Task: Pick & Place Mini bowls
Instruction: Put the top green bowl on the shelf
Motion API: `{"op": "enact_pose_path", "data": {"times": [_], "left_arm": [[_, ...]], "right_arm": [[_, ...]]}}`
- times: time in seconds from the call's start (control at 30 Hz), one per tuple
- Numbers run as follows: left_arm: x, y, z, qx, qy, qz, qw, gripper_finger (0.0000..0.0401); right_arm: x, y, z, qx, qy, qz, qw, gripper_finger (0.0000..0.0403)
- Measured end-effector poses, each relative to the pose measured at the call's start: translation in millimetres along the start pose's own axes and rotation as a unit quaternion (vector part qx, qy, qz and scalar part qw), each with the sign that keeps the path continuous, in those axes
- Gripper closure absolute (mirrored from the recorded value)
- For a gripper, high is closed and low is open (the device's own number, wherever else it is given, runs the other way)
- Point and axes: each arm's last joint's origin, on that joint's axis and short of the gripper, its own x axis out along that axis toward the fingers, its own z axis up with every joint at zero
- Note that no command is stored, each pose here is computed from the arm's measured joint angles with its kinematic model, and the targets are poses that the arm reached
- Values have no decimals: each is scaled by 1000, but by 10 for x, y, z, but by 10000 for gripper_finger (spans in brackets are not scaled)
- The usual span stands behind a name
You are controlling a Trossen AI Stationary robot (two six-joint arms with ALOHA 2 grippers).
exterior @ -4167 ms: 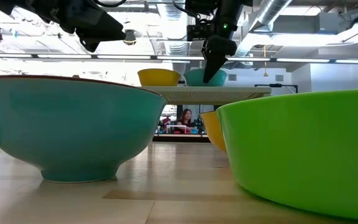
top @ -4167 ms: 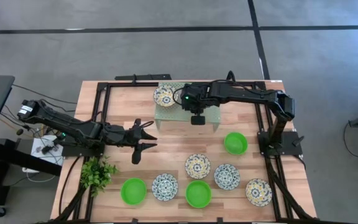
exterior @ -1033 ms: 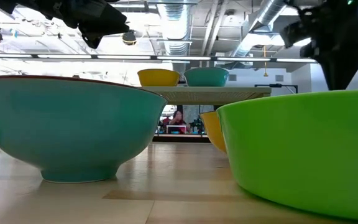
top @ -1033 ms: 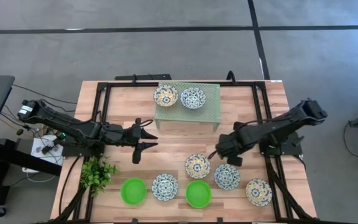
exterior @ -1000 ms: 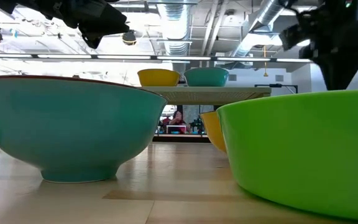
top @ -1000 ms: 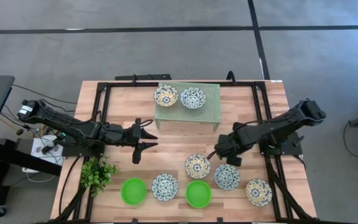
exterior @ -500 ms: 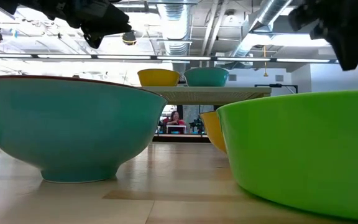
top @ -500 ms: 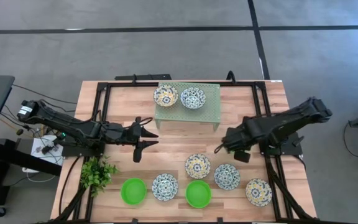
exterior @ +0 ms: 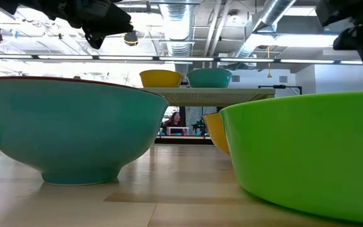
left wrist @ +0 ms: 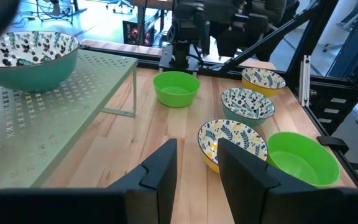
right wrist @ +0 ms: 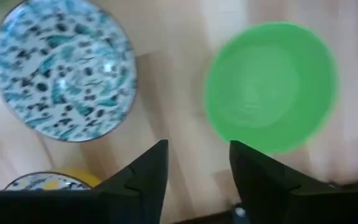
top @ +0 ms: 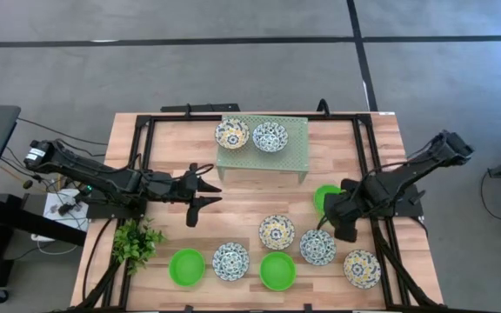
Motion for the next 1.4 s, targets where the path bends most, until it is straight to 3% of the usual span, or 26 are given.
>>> {"op": "enact_pose_path", "data": {"times": [0.13, 0.33, 0.5, 0.87, 1.0, 1.23, 1.4], "left_arm": [[0, 0, 0, 0, 0, 0, 1000, 286], [1, 0, -1, 0, 0, 0, 1000, 286], [1, -1, 4, -1, -2, 0, 1000, 286], [1, -1, 6, -1, -3, -1, 1000, 286], [1, -1, 6, -1, -3, -1, 1000, 286], [1, -1, 6, -1, -3, -1, 1000, 286], [1, -1, 6, -1, -3, -1, 1000, 286]], "right_arm": [[107, 35, 18, -8, -8, -1, 1000, 225], [431, 15, -43, -15, 34, -39, 999, 229], [628, 25, -54, -18, 53, -40, 998, 235], [833, 17, 31, -85, 60, -62, 993, 250], [890, -4, 75, -92, 69, -66, 991, 279], [856, -47, 107, -90, 82, -30, 992, 389], [583, -25, 190, -85, 64, -13, 994, 390]]}}
